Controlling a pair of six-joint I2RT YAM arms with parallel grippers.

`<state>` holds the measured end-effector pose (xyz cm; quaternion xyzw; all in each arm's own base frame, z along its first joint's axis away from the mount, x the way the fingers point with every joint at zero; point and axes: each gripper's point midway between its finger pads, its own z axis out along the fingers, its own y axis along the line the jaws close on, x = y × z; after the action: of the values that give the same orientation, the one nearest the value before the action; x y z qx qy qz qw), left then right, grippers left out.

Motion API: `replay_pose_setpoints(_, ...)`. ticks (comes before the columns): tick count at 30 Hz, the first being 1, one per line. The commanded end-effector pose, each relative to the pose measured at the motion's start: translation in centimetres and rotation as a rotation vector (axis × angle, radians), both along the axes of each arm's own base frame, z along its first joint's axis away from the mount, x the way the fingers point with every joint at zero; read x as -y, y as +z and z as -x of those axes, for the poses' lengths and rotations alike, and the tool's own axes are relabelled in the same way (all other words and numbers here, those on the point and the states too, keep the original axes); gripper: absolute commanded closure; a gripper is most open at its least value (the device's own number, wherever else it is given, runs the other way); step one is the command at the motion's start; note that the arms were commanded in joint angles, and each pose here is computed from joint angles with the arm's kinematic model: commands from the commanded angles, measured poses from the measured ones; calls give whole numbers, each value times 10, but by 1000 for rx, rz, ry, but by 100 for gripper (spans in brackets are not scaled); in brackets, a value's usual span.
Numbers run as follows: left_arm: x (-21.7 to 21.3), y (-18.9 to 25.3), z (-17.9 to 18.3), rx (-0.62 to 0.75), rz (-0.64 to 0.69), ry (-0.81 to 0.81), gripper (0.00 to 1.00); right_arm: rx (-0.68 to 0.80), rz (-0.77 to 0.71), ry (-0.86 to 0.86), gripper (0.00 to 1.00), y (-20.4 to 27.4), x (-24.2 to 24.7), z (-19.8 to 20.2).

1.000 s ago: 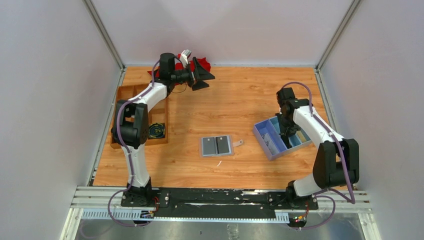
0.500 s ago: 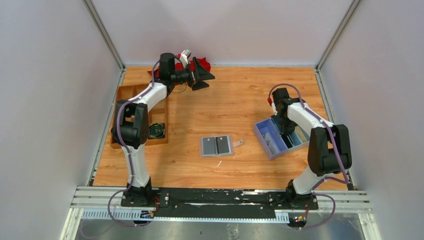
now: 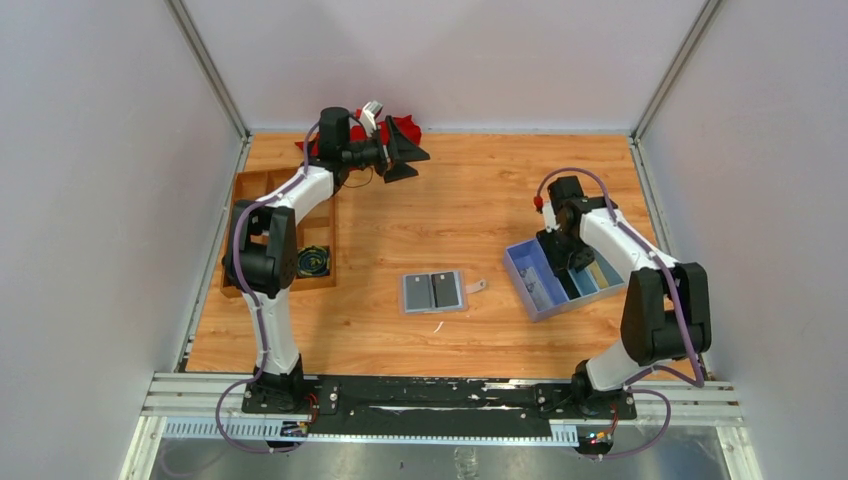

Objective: Take the credit cards out of the card holder
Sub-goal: Place the credit card in the storage box, then remove the credit card from the card holder.

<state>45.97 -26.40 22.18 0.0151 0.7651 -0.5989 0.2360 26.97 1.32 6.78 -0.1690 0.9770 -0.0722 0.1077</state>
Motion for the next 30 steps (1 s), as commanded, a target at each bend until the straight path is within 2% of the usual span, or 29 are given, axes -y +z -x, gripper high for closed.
replay_pose_setpoints(1,-4,9,13,17,2,-20,0,36,-37,-4,50,26,-11,-7)
replay_pose_setpoints(7,-7,10,21,29,-9,-8,0,171,-68,-21,50,78,-16,-30)
replay_pose_setpoints(13,-10,-1,33,26,-64,44,0,295,-227,50,50,126,-51,-46)
replay_pose_setpoints(15,-12,-19,42,3,-183,40,0,296,-270,94,50,130,-72,-43)
replay_pose_setpoints(18,-15,-46,59,19,-508,-20,0,275,-325,153,49,126,-105,-29)
replay_pose_setpoints(19,-16,-50,62,30,-574,-31,0,267,-348,166,49,122,-115,-23)
replay_pose_setpoints(24,-32,-64,76,-7,-685,56,0,253,-430,177,49,88,-148,12)
replay_pose_setpoints(30,-64,-99,118,-88,-785,186,0,296,-474,186,50,62,-167,49)
